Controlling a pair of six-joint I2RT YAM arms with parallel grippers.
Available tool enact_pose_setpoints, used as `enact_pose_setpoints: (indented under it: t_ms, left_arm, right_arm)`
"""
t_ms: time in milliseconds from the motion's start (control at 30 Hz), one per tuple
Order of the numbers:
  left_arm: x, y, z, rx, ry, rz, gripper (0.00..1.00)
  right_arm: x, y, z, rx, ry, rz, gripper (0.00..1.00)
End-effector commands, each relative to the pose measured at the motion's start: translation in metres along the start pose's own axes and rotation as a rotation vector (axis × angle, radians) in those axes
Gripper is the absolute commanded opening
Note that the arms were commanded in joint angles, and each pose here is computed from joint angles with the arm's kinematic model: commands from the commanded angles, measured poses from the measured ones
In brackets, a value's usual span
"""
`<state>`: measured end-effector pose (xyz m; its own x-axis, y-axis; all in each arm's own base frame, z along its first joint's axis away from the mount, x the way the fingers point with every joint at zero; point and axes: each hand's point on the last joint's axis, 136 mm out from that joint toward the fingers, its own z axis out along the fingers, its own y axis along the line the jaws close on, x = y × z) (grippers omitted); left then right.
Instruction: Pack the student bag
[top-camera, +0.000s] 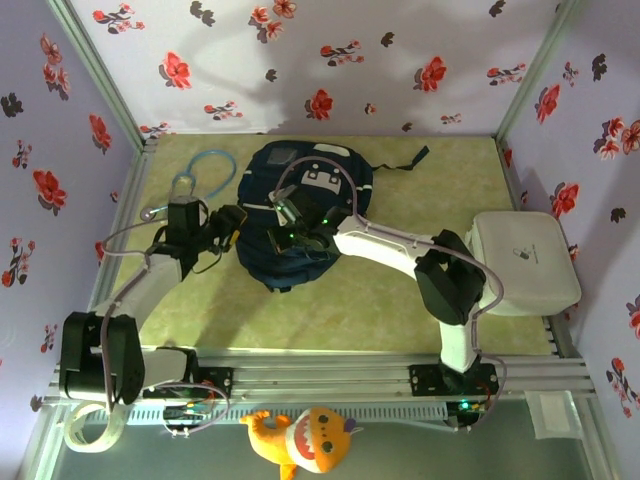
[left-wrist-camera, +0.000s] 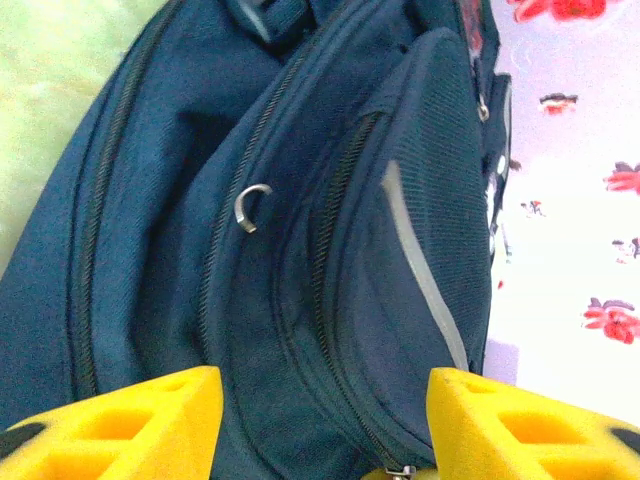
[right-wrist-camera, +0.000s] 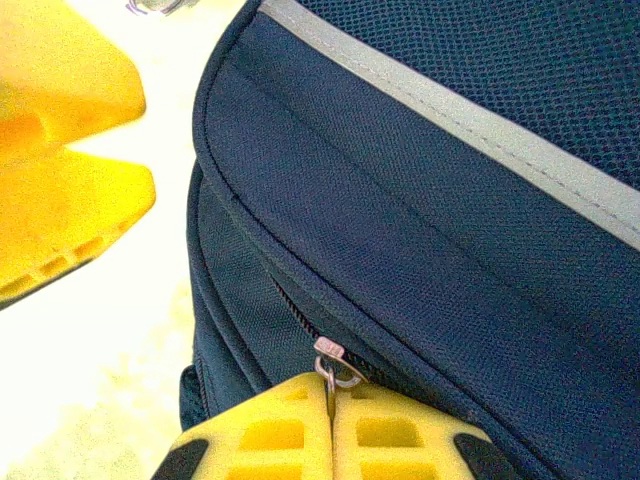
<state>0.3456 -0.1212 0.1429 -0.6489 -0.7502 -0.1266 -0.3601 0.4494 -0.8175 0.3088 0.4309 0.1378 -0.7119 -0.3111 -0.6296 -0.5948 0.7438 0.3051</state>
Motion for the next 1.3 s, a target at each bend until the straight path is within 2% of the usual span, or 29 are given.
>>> enact_pose_setpoints:
  t_ms: [0, 233, 433, 567, 633, 733, 1067, 1267]
  left_arm:
    - [-0.005, -0.006, -0.001, 0.042, -0.044, -0.062, 0.52]
    - [0.004, -0.023, 0.02, 0.094, 0.008, -0.073, 0.47]
    - [0.006, -0.032, 0.038, 0.106, 0.032, -0.096, 0.35]
    - [0.001, -0.03, 0.041, 0.087, 0.005, -0.101, 0.23]
    - [-0.001, -0.028, 0.043, 0.079, -0.003, -0.098, 0.1]
    - [-0.003, -0.029, 0.047, 0.073, -0.003, -0.093, 0.0]
    - [-0.01, -0.034, 0.048, 0.066, -0.012, -0.059, 0.0]
    - [-0.011, -0.03, 0.046, 0.052, -0.009, -0.038, 0.0]
  right_arm:
    - [-0.018, 0.034, -0.002, -0.109, -0.046, 0.009, 0.0]
    - [-0.017, 0.037, -0.001, -0.122, -0.038, 0.016, 0.0]
    - [-0.016, 0.035, -0.004, -0.112, -0.038, 0.016, 0.0]
    - [-0.013, 0.021, -0.005, -0.044, -0.031, 0.026, 0.0]
    - [-0.01, 0.009, -0.01, 0.008, -0.03, 0.035, 0.0]
    - [-0.002, -0.009, -0.02, 0.083, -0.034, 0.041, 0.0]
    - [0.039, -0.077, -0.069, 0.329, -0.021, 0.1, 0.0]
    - [0.057, -0.113, -0.091, 0.396, -0.022, 0.137, 0.0]
